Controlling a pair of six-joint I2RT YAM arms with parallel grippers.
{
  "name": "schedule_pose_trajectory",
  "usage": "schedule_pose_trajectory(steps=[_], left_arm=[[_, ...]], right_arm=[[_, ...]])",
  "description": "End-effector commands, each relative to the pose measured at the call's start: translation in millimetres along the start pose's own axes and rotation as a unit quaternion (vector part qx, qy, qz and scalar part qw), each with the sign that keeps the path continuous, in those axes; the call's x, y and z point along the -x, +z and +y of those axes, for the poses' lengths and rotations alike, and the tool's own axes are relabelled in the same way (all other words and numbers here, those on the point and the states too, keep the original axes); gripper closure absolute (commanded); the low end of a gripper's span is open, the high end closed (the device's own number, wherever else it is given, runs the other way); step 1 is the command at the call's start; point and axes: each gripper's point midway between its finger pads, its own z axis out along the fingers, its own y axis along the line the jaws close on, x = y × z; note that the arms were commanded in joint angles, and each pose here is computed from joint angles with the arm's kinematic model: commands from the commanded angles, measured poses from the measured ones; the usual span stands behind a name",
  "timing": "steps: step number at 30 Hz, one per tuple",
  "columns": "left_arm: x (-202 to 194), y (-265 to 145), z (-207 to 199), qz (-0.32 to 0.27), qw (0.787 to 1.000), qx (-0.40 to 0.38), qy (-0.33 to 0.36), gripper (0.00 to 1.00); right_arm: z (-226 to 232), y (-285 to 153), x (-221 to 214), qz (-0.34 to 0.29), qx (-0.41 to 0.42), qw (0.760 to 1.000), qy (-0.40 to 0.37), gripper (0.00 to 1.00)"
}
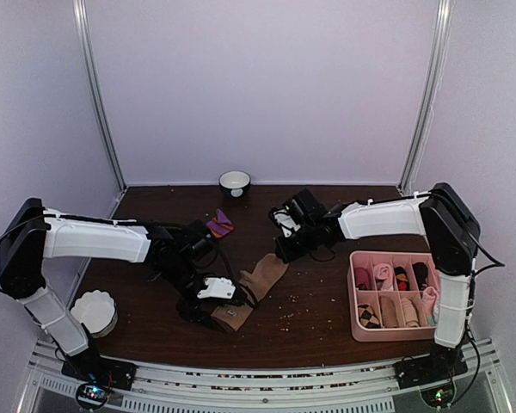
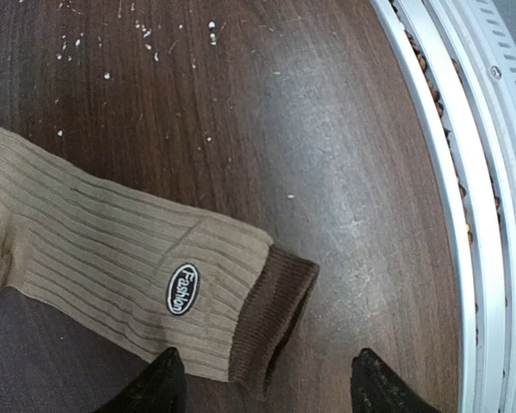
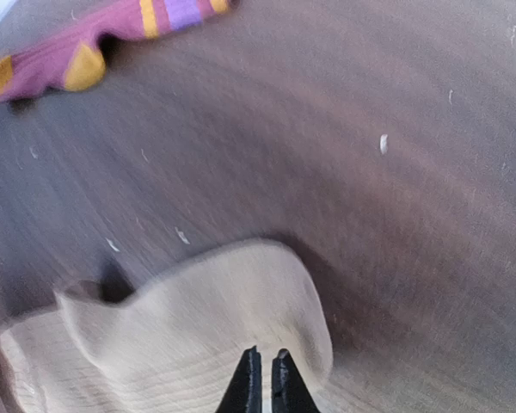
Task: Roll the socks
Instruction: Roll the sock at the center of the board.
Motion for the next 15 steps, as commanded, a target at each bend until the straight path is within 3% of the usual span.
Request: schedule_pose_trajectory(steps=[1, 11, 15], left_arm=[[6.1, 5.2, -2.2, -0.005, 1.000, -0.012, 0.020, 0.35], [-4.1, 10.3, -4.4, 0.026, 0.999, -0.001, 0.024, 0.39], [-10.5, 21.3, -1.6, 0.051, 0.999, 0.002, 0.015, 0.44]], right_arm=[[0.6, 16.5, -31.4, 0.034, 0.011, 0.999, 0.031, 1.00], [0.6, 45.5, -38.3, 0.075, 0.002, 0.996, 0.043, 1.00], [-10.5, 26.1, -30.2, 0.041, -0.043, 0.997, 0.044, 1.00]])
